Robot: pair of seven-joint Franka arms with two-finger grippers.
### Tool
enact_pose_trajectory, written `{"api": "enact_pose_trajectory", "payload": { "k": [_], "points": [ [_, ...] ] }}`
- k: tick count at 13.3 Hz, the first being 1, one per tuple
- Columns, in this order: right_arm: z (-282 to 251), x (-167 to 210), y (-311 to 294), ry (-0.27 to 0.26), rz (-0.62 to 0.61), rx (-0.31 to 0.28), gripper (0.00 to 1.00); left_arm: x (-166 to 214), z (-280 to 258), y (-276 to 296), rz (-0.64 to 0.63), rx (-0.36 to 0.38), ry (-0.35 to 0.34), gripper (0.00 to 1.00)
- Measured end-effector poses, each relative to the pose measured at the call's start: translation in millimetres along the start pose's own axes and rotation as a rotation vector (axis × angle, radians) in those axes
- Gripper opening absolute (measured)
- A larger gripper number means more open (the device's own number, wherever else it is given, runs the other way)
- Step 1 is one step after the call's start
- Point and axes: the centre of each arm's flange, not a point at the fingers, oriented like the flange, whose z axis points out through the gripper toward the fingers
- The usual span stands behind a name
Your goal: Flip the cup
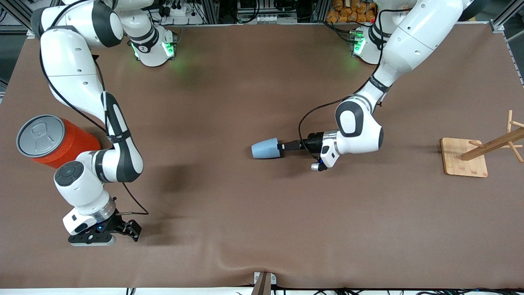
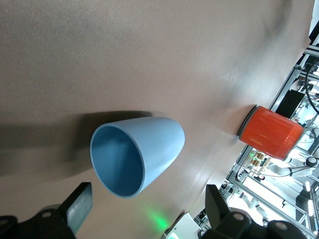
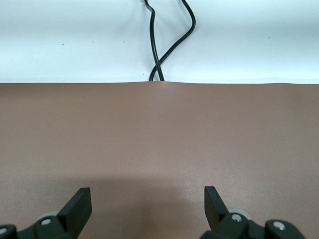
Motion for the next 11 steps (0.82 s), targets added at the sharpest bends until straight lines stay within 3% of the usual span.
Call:
{"api": "enact_pose_trajectory", "payload": {
  "k": [4, 9, 11],
  "points": [
    [-2, 4, 0, 0.009, 0.001, 0.000, 1.00, -16, 22, 6, -0.003, -0.085, 0.007, 1.00],
    [-5, -3, 7, 0.001, 0.008, -0.004, 1.00, -18, 36, -7, 0.027, -0.089, 0.024, 1.00],
    [-14, -9, 17, 0.025, 0.019, -0.009, 1.00, -16, 36, -10, 0.045, -0.088, 0.026, 1.00]
  ]
}}
